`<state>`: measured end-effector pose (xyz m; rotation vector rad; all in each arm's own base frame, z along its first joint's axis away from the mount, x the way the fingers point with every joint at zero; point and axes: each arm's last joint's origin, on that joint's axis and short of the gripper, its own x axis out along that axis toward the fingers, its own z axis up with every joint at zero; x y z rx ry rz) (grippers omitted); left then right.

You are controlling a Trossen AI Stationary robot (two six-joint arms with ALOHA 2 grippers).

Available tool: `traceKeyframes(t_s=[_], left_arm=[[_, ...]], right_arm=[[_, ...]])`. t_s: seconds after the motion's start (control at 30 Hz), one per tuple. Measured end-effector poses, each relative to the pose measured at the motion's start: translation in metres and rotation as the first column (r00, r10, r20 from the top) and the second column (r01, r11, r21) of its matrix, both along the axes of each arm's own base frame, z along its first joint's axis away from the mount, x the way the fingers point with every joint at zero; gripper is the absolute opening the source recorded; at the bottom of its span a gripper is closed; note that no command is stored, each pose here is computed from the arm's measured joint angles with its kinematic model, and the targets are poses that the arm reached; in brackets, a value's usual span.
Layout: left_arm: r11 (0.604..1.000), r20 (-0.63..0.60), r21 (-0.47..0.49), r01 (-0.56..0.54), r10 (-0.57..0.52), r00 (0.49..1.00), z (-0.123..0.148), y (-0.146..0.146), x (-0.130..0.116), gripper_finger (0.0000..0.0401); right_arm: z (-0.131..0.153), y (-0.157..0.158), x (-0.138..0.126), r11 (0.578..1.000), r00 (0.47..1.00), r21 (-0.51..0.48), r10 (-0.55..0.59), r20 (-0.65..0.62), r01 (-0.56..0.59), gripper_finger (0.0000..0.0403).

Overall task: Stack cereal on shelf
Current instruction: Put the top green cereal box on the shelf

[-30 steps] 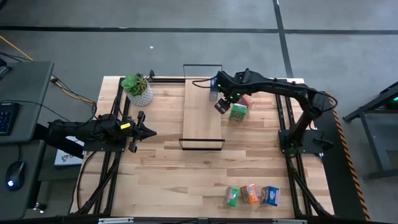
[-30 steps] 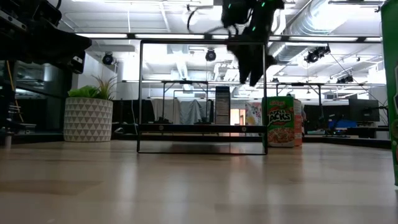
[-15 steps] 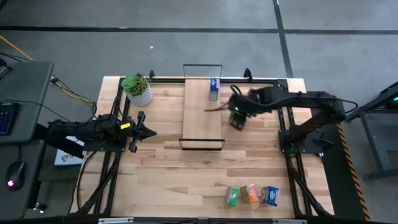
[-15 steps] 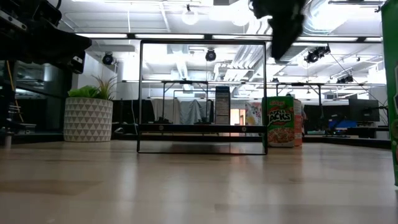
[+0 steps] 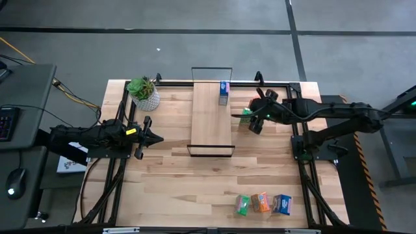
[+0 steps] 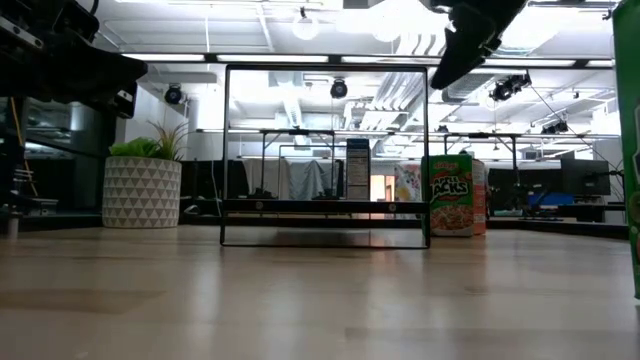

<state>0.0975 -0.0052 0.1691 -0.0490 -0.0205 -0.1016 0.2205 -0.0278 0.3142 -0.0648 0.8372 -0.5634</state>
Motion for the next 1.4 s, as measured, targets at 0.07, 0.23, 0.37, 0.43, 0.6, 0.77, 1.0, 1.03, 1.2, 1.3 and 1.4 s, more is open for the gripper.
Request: traceKeyframes(t_s=[0.07, 0.23, 0.37, 0.43, 0.6, 0.77, 1.0, 1.03, 1.2, 1.3, 1.4], left_arm=[[1.0, -0.001, 0.0, 0.0, 0.0, 1.0, 0.0, 0.0, 0.0, 0.0003], [1.0, -0.001, 0.0, 0.0, 0.0, 1.0, 0.0, 0.0, 0.0, 0.0003], [1.0, -0.001, 0.0, 0.0, 0.0, 1.0, 0.0, 0.0, 0.0, 0.0003], [1.0, 0.0, 0.0, 0.0, 0.0, 1.0, 0.0, 0.0, 0.0, 0.0003], [1.0, -0.001, 0.0, 0.0, 0.0, 1.0, 0.0, 0.0, 0.0, 0.0003], [1.0, 0.0, 0.0, 0.0, 0.0, 1.0, 0.0, 0.0, 0.0, 0.0003], [1.0, 0.0, 0.0, -0.001, 0.001, 1.0, 0.0, 0.0, 0.0, 0.0003], [1.0, -0.001, 0.0, 0.0, 0.0, 1.0, 0.0, 0.0, 0.0, 0.0003], [1.0, -0.001, 0.0, -0.001, 0.001, 1.0, 0.0, 0.0, 0.0, 0.0003], [1.0, 0.0, 0.0, 0.0, 0.0, 1.0, 0.0, 0.0, 0.0, 0.0003], [1.0, -0.001, 0.0, 0.0, 0.0, 1.0, 0.0, 0.0, 0.0, 0.0003]], right_arm=[[-0.001, 0.0, 0.0, 1.0, 1.0, -0.009, 0.013, -0.021, -0.013, 0.0233], [-0.003, -0.004, 0.003, 1.0, 1.0, -0.029, -0.001, -0.029, 0.0, 0.0233], [-0.002, -0.01, 0.003, 0.998, 0.998, -0.008, -0.059, 0.004, 0.059, 0.0233], [-0.003, -0.012, 0.002, 0.999, 0.999, -0.003, -0.039, -0.015, 0.039, 0.0233], [-0.004, -0.017, 0.001, 1.0, 0.999, 0.021, 0.023, -0.045, -0.023, 0.0233], [-0.007, -0.026, -0.002, 0.993, 0.999, 0.115, -0.008, -0.043, 0.013, 0.0253], [-0.009, -0.039, -0.001, 0.988, 0.999, 0.149, -0.03, -0.03, 0.034, 0.0302], [-0.008, -0.04, 0.0, 0.988, 0.999, 0.144, -0.046, -0.016, 0.048, 0.0302], [-0.011, -0.041, 0.001, 0.991, 0.998, 0.114, -0.063, -0.007, 0.064, 0.0303], [-0.027, -0.04, 0.0, 0.986, 0.998, 0.15, -0.065, -0.022, 0.067, 0.0303], [-0.047, -0.039, -0.001, 0.982, 0.998, 0.189, -0.009, -0.057, 0.02, 0.0303]])
